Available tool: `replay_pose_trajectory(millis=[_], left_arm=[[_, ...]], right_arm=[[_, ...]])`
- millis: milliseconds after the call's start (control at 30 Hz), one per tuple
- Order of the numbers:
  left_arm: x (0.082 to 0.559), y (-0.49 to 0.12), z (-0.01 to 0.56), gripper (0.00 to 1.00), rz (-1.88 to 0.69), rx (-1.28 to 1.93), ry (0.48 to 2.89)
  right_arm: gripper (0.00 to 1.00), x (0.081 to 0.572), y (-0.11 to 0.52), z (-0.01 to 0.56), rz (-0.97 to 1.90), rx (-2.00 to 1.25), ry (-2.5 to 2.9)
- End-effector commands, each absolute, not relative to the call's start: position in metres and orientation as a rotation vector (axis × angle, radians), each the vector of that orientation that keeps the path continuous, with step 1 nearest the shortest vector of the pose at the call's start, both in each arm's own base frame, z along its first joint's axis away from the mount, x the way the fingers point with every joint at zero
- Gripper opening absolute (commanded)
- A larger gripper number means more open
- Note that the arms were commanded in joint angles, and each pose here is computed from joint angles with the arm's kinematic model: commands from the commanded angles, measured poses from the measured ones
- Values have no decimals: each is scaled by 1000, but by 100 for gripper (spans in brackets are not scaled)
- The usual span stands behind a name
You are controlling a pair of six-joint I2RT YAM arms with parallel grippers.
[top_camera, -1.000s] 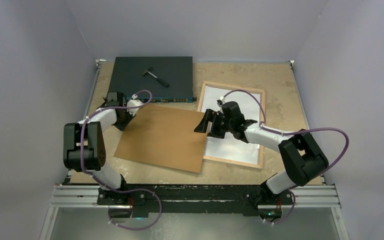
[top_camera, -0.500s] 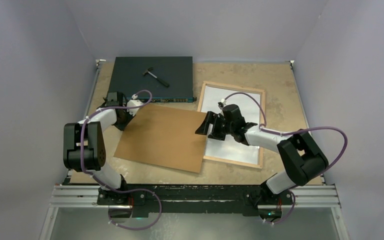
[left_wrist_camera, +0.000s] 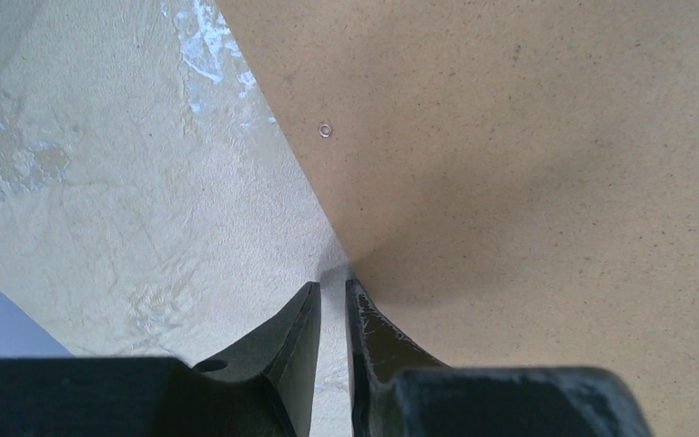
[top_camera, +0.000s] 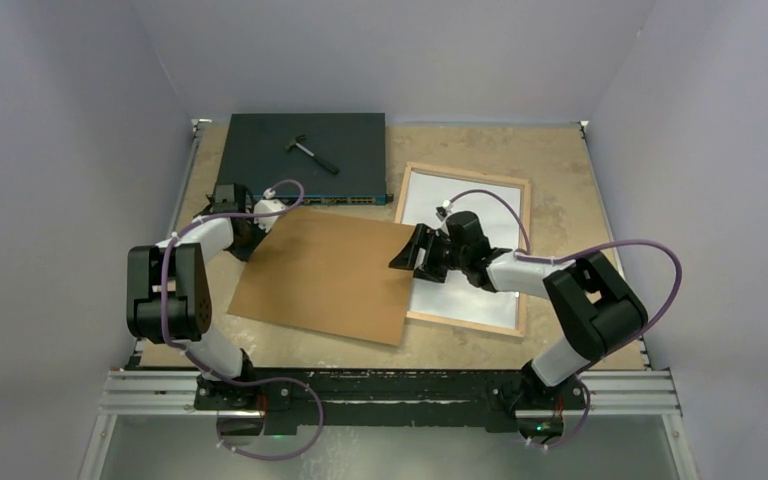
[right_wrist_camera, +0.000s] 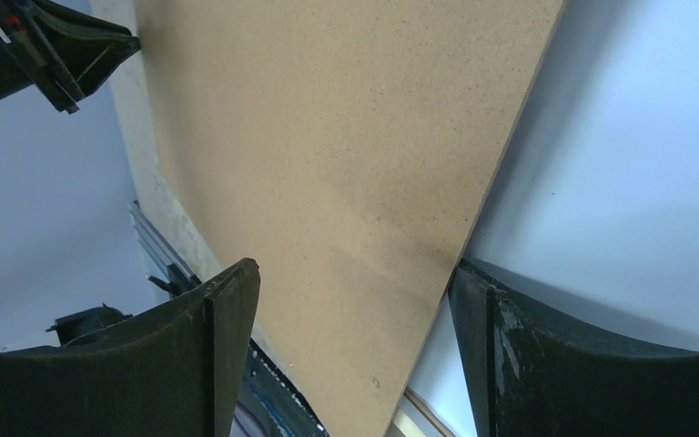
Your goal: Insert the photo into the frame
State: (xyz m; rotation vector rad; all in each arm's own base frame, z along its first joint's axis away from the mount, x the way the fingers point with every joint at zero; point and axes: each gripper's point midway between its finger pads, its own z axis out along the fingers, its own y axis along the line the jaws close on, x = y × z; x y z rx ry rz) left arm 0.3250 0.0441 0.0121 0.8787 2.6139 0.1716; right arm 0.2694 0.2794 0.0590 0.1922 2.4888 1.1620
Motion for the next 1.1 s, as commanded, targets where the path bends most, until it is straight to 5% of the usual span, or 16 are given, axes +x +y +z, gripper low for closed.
replay_pose_trajectory(millis=[0, 300, 567, 767, 867, 1067], left_arm=[[254, 5, -33, 15, -202, 919, 2829], [255, -9, -24, 15, -308, 902, 2810], [250, -14, -26, 14, -367, 915, 2810], [258, -20, -6, 15, -403, 914, 2776], [272, -21, 25, 23, -378, 925, 2711], [311, -31, 141, 60, -294, 1011, 2382]], right_arm=[[76, 263, 294, 75, 1310, 166, 2440], [56, 260, 318, 121, 1650, 111, 2219], [55, 257, 323, 151, 1806, 89, 2053], [31, 264, 324, 151, 1759, 100, 2080], [17, 268, 323, 158, 1702, 92, 2091], [0, 274, 324, 194, 1695, 105, 2078]])
